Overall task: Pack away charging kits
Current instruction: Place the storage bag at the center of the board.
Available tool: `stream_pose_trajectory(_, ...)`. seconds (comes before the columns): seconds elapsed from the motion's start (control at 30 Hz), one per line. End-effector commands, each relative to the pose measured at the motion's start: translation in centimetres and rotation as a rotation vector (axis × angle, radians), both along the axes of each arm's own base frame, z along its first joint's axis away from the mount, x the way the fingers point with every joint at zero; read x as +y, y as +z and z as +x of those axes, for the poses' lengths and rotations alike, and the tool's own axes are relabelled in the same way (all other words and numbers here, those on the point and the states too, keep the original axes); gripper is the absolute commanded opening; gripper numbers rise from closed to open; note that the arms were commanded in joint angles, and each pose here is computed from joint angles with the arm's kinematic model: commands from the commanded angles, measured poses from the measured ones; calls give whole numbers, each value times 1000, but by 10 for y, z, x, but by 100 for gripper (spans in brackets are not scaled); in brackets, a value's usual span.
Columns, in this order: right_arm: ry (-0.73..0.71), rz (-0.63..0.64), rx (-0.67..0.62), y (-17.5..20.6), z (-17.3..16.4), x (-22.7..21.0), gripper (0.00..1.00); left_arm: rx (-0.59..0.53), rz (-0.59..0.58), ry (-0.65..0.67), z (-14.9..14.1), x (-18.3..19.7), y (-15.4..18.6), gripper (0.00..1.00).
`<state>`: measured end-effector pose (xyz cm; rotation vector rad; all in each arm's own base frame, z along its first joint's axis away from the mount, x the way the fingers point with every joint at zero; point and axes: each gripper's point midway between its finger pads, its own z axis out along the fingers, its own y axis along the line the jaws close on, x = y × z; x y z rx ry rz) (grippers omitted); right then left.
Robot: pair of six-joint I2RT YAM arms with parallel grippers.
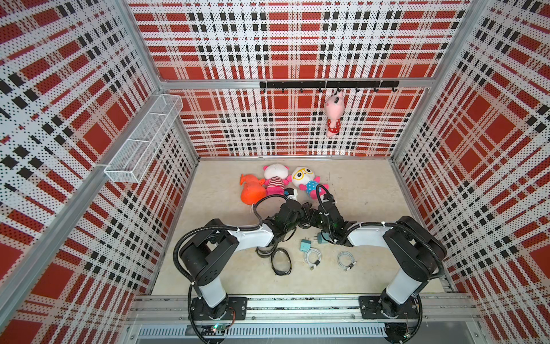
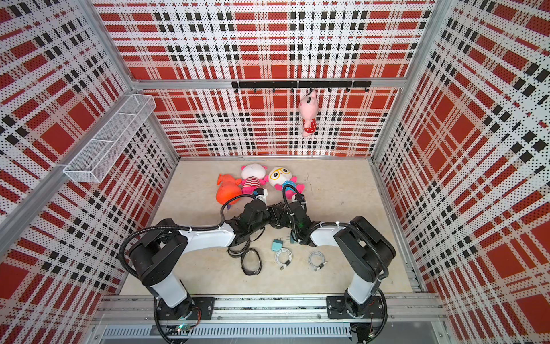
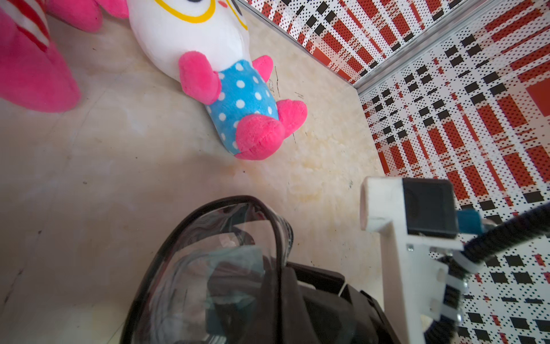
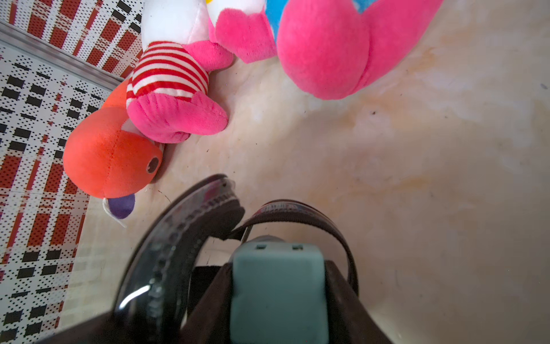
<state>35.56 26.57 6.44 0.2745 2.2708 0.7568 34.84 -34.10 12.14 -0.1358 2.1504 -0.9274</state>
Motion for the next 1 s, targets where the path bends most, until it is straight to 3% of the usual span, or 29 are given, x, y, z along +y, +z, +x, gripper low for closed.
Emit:
stream_pose_trajectory(0.0, 8, 65, -27, 10, 8, 12, 29, 12, -27, -44, -6, -11, -4, 0)
stream_pose_trajectory(0.2, 15, 55, -5, 4, 8, 14, 42, 24, -19, -42, -6, -11, -12, 0)
stream_pose_trajectory(0.4, 14, 50, 2, 2, 8, 14, 45, 33, -8, -32, -4, -10, -19, 0)
stream_pose_trajectory(0.77, 42, 64, 6, 4, 7, 20, 61, 42, 1, 2, -1, -2, -24, 0)
stream_pose_trajectory(0.97, 19, 51, -17, 16, 8, 13, 56, 41, 19, 33, 2, 5, -24, 22)
